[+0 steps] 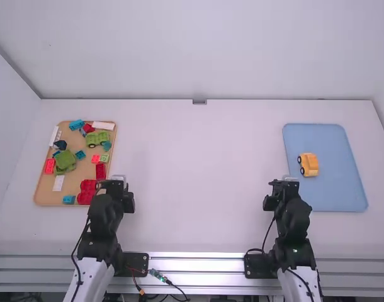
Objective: Assemble lego blocks to make yellow taxi
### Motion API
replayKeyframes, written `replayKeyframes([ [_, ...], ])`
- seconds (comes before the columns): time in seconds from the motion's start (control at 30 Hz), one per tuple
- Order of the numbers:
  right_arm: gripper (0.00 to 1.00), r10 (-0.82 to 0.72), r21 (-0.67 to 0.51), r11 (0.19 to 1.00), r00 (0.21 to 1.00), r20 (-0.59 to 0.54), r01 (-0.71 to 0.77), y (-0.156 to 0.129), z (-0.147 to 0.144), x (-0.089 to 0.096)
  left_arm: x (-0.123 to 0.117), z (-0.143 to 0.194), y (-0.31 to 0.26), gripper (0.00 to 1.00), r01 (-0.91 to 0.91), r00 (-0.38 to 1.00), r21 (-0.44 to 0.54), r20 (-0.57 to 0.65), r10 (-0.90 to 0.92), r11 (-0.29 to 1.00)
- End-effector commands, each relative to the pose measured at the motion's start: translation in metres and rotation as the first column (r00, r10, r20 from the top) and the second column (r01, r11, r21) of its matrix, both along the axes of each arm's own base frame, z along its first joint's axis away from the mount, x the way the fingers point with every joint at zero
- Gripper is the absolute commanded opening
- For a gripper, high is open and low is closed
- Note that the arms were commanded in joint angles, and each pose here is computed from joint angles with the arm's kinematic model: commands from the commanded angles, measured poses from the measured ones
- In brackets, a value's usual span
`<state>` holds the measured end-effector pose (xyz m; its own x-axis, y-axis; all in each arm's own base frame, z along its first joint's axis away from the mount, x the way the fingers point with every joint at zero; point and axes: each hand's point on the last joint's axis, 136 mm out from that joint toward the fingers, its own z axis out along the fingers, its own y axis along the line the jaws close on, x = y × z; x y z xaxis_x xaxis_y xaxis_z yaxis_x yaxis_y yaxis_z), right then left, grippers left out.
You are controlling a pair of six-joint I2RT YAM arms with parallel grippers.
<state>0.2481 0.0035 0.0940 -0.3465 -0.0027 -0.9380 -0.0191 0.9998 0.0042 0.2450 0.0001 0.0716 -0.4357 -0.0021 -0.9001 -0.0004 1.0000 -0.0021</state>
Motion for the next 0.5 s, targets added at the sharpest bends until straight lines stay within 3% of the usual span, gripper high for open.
replayKeyframes([
  [0.0,0.0,-0.004,0.001,1.0,1.0,0.021,0.004,-0.001,0.002,-0.001,0.0,0.004,0.0,0.0,0.0,1.0,0.002,0.026,0.0,1.0],
  [0.47,0.0,-0.004,0.002,1.0,0.981,0.193,0.004,-0.001,0.041,-0.001,0.003,0.047,0.0,0.0,0.0,0.976,0.002,0.217,0.0,1.0],
])
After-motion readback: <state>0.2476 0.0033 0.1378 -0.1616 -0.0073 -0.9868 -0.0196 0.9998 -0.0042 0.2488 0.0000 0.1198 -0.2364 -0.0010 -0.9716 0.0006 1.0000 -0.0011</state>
